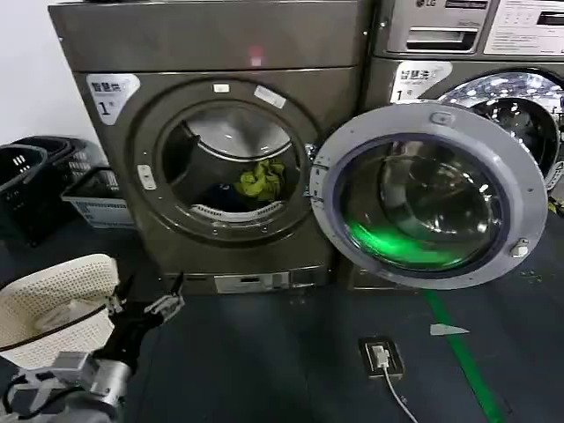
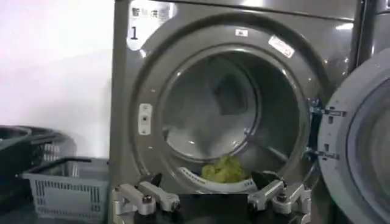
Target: Grasp the clothes from the dryer.
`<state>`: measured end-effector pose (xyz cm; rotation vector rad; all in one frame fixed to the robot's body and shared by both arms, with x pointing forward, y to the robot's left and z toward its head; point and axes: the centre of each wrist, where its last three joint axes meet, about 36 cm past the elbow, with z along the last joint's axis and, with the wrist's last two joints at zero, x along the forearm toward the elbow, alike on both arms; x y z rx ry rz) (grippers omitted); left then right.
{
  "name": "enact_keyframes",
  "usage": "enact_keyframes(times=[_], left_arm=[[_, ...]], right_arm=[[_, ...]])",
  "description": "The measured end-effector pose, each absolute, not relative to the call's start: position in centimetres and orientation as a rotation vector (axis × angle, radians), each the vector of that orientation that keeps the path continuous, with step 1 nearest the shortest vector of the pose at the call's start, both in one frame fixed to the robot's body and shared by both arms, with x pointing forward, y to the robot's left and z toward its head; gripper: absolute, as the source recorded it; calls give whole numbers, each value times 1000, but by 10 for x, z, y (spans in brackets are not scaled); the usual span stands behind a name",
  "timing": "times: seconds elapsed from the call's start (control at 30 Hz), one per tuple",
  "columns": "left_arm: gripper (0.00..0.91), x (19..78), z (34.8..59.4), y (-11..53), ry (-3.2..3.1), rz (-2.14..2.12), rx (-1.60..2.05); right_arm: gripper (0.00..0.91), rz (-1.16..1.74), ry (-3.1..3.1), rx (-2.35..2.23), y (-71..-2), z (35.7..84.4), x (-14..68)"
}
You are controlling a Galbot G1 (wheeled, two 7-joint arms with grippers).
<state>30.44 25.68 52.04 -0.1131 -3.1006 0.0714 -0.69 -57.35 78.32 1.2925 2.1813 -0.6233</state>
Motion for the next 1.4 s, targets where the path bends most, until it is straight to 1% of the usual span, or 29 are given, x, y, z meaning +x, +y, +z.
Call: enact_keyframes(times=[1.4], left_arm=[[907,319,519,256,-3113,63,-164]], right_arm=[[907,-583,2208,1195,-561,786,-6]])
